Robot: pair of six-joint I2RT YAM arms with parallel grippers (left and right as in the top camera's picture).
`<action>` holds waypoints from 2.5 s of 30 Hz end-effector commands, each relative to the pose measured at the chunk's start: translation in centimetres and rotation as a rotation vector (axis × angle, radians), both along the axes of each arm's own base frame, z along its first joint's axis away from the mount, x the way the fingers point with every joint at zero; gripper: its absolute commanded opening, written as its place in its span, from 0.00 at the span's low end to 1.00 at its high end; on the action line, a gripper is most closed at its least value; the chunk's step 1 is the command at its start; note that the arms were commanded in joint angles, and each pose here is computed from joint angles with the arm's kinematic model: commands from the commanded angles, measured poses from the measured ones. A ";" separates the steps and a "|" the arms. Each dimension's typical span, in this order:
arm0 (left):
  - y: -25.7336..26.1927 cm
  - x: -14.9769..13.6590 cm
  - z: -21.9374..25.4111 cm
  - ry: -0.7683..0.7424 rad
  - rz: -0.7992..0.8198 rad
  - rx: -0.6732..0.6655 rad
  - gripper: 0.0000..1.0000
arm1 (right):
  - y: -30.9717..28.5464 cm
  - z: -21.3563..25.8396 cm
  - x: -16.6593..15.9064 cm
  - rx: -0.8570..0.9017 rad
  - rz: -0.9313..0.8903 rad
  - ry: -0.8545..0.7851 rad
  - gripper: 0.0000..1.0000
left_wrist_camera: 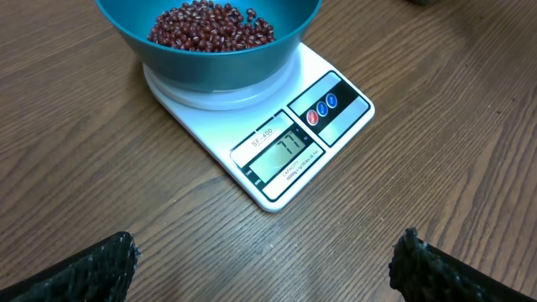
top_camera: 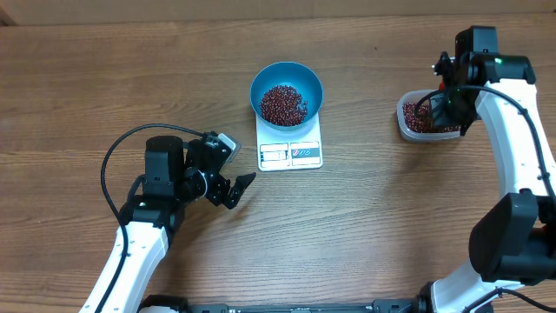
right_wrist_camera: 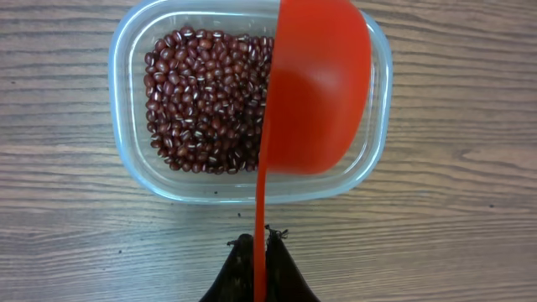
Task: Scoop item into bowl and weigh 150g on scale
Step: 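Dip the scoop into the red beans and lift it with the right gripper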
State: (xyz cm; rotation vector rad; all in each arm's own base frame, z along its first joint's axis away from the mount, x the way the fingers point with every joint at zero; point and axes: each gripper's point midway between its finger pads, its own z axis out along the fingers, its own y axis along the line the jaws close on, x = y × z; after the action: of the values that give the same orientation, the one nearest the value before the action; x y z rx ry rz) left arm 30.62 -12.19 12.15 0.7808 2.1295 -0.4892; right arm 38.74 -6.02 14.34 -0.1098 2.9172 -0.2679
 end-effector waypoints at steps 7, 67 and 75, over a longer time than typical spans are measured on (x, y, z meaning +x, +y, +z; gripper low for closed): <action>-0.4 -0.1 0.1 0.005 -0.008 -0.011 1.00 | -1.6 -1.0 1.1 -0.120 0.139 -0.010 0.04; -0.4 -0.1 0.1 0.005 -0.008 -0.011 1.00 | 5.0 -7.4 -2.8 0.487 0.137 0.214 0.04; -0.4 -0.1 0.1 0.005 -0.008 -0.011 1.00 | 2.1 -7.1 -2.6 0.561 -0.075 0.177 0.04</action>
State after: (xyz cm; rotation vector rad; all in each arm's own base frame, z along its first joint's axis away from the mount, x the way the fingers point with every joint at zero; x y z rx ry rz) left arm 30.62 -12.19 12.15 0.7812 2.1294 -0.4890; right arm 36.35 -3.86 7.40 -0.0706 3.0544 0.4773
